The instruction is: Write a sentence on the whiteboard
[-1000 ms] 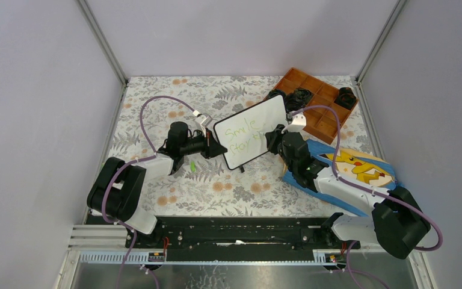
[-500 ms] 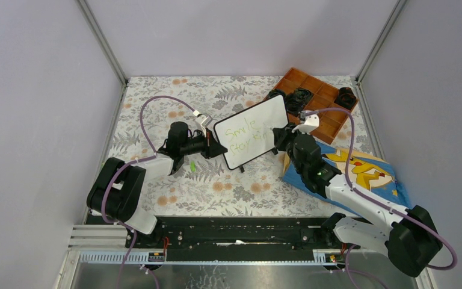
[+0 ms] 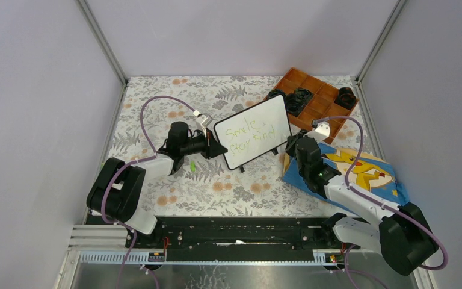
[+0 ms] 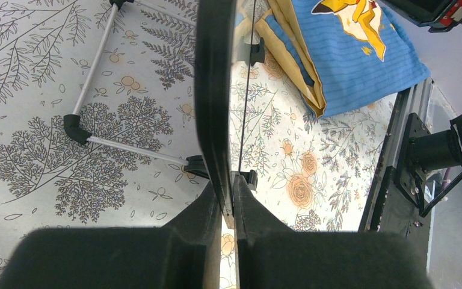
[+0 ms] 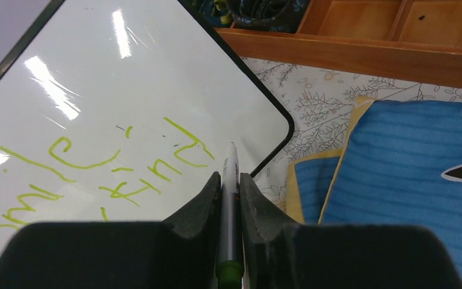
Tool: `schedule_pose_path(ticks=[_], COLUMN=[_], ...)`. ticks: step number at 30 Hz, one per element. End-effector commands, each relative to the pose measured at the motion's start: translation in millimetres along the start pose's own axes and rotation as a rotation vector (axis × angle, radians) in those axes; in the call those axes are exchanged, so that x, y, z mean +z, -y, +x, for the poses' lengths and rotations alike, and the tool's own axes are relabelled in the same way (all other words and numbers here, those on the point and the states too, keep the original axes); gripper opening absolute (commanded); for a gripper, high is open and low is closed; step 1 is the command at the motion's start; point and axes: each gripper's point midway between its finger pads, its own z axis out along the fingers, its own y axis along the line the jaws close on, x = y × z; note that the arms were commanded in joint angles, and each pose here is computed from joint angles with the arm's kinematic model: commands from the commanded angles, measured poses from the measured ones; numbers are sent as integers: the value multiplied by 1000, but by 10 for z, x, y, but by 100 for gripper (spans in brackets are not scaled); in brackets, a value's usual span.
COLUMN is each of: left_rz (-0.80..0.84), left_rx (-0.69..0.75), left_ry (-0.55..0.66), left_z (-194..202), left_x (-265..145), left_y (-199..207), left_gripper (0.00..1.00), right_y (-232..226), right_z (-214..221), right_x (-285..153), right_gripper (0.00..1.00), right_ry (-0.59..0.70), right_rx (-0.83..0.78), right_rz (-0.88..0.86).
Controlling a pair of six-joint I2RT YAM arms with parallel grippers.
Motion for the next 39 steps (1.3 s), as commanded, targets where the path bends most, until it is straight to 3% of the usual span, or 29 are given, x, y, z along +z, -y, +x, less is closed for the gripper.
schedule_pose_path(ticks=[1, 39], left_rz=[-104, -107], left_rx=[-39, -37], left_ry=[-145, -152], left_z=[480, 483], left_x=[-43, -42], left_y=[-215, -216], left_gripper=[0, 0], right_y=[-52, -97], right_z=[-114, 58], right_x=[88, 324], right_gripper=[0, 0], right_ry=[44, -4], right_rx=[72, 95], right_rz=[1, -13])
